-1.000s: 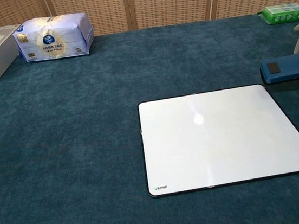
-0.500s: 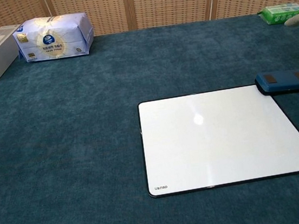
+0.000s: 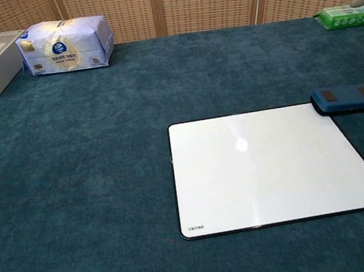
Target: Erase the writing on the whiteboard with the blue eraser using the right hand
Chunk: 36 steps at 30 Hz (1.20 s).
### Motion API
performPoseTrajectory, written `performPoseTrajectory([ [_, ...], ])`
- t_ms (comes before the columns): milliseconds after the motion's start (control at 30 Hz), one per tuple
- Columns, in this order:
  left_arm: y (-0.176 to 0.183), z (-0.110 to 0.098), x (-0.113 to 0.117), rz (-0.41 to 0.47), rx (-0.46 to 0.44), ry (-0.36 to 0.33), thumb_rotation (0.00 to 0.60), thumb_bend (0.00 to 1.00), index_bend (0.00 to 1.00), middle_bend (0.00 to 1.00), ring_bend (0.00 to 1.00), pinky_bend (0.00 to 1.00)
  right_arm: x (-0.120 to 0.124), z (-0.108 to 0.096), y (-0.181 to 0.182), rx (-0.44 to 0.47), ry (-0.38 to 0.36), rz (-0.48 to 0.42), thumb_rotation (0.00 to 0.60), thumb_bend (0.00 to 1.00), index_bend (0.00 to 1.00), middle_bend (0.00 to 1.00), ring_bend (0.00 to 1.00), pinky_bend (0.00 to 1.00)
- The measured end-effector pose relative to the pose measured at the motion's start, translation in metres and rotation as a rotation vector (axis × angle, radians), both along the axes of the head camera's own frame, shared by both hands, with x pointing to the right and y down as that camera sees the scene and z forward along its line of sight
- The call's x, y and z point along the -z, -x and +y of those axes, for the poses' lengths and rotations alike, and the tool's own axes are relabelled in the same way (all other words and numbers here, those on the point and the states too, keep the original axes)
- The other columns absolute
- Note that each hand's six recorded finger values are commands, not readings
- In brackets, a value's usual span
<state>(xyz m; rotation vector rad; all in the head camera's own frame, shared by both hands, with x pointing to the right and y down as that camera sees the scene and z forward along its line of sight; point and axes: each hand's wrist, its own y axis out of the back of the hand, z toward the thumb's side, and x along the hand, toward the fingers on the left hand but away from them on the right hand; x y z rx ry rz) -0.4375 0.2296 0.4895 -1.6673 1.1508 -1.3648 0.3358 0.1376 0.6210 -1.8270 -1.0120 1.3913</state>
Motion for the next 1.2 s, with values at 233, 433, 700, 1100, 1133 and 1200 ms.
performPoseTrajectory([
  [233, 0.004, 0.011, -0.015, -0.011, 0.028, 0.038, 0.6, 0.43, 0.34, 0.28, 0.17, 0.0, 0.015, 0.018, -0.017, 0.02, -0.067, 0.114, 0.6, 0.23, 0.2, 0.0, 0.0, 0.0],
  [433, 0.011, 0.018, -0.03, -0.031, 0.053, 0.067, 0.6, 0.43, 0.35, 0.29, 0.17, 0.0, 0.025, 0.039, -0.038, 0.019, -0.088, 0.223, 0.6, 0.23, 0.22, 0.0, 0.0, 0.0],
  [700, 0.023, 0.026, -0.039, -0.062, 0.088, 0.079, 0.6, 0.43, 0.35, 0.29, 0.17, 0.0, 0.038, 0.062, -0.066, -0.05, -0.089, 0.281, 0.6, 0.24, 0.26, 0.03, 0.0, 0.0],
  [1100, 0.028, 0.036, -0.04, -0.062, 0.109, 0.079, 0.6, 0.43, 0.35, 0.29, 0.17, 0.0, 0.053, 0.095, -0.099, -0.145, -0.072, 0.333, 0.6, 0.24, 0.28, 0.03, 0.0, 0.0],
  [1133, 0.028, 0.036, -0.04, -0.059, 0.11, 0.077, 0.6, 0.43, 0.35, 0.29, 0.17, 0.0, 0.054, 0.096, -0.1, -0.149, -0.071, 0.331, 0.6, 0.23, 0.28, 0.03, 0.0, 0.0],
  [1200, 0.028, 0.036, -0.04, -0.054, 0.111, 0.074, 0.6, 0.43, 0.35, 0.29, 0.17, 0.0, 0.055, 0.097, -0.101, -0.152, -0.072, 0.325, 0.6, 0.23, 0.28, 0.03, 0.0, 0.0],
])
